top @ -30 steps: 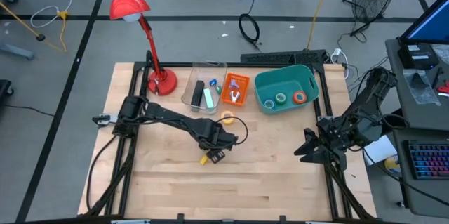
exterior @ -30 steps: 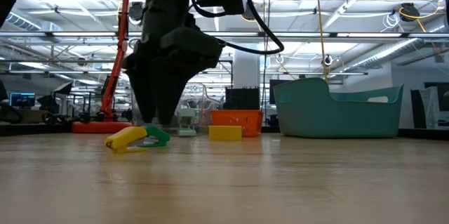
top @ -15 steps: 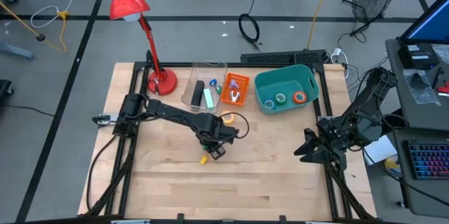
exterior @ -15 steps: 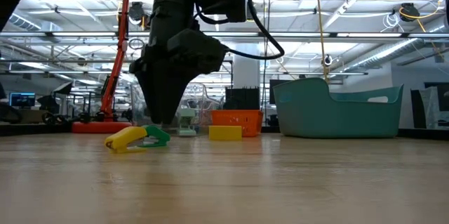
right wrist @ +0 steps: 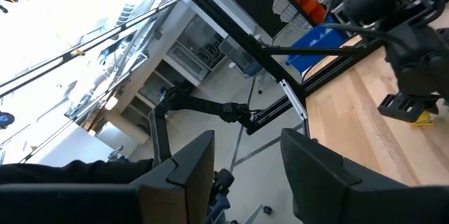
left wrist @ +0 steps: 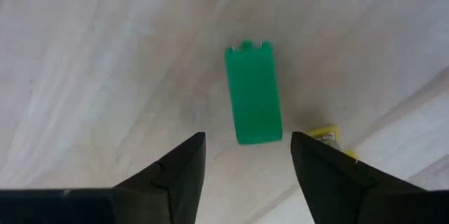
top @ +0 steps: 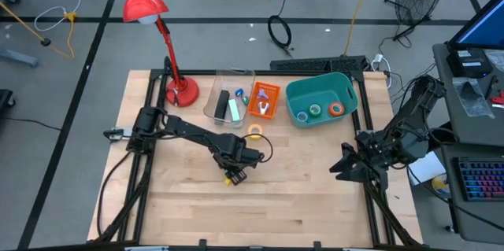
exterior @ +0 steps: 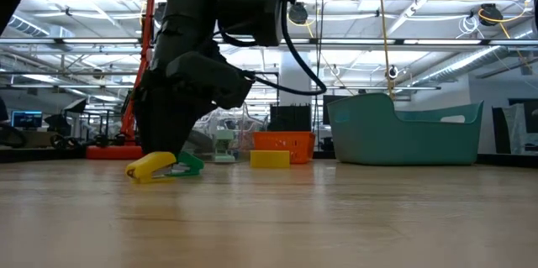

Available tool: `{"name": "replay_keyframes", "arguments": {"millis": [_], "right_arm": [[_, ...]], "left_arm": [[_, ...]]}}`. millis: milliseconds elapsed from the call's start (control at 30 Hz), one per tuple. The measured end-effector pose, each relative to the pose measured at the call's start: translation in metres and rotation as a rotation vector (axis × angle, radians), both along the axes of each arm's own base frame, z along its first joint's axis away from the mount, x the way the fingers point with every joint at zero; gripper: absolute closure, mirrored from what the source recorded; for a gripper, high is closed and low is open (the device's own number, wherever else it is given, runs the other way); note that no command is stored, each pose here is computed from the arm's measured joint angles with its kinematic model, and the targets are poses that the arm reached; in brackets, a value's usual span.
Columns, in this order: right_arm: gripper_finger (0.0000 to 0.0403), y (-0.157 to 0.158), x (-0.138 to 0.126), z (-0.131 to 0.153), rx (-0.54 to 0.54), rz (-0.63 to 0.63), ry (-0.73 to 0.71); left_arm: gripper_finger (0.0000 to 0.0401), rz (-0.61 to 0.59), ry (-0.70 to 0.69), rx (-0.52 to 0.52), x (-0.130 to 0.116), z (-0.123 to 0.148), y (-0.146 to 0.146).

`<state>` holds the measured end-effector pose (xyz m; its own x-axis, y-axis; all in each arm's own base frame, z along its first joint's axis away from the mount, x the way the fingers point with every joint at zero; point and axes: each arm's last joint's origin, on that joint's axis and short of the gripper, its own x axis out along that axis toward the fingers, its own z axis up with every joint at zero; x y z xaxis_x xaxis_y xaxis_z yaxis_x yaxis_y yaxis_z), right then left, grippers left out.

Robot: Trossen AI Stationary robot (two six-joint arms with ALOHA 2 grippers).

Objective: Pick and place Stapler, Stapler remover, tape
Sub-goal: Put the green stapler into the transparent bin

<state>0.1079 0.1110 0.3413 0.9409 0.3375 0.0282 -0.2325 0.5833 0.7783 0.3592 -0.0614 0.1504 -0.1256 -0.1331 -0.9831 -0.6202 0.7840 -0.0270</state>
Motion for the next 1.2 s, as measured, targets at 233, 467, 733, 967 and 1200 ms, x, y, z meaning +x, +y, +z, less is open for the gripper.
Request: {"name": "replay_keyframes", "arguments": {"millis": [233, 467, 733, 967, 1200], "right_arm": [[0.0245, -0.001, 0.0, 0.0, -0.004, -0.027, -0.001], [0.0245, -0.001, 0.0, 0.0, 0.0, -0.028, 0.0], [0.0245, -0.001, 0.0, 0.0, 0.003, -0.028, 0.001], [0.0245, -0.002, 0.0, 0.0, 0.001, -0.054, 0.001], [0.0245, -0.002, 0.001, 0.0, 0.001, -0.081, 0.002]], "left_arm": [[0.0216, 0.003, -0.021, 0.017, 0.002, 0.0, -0.002], [0.0249, -0.002, -0.025, 0.018, 0.002, 0.0, 0.0], [0.03, -0.019, -0.031, 0.015, 0.003, 0.0, 0.003], [0.0329, -0.06, -0.081, 0.034, 0.011, 0.01, 0.002], [0.0305, -0.069, -0.2, 0.079, 0.031, 0.039, 0.007]]}}
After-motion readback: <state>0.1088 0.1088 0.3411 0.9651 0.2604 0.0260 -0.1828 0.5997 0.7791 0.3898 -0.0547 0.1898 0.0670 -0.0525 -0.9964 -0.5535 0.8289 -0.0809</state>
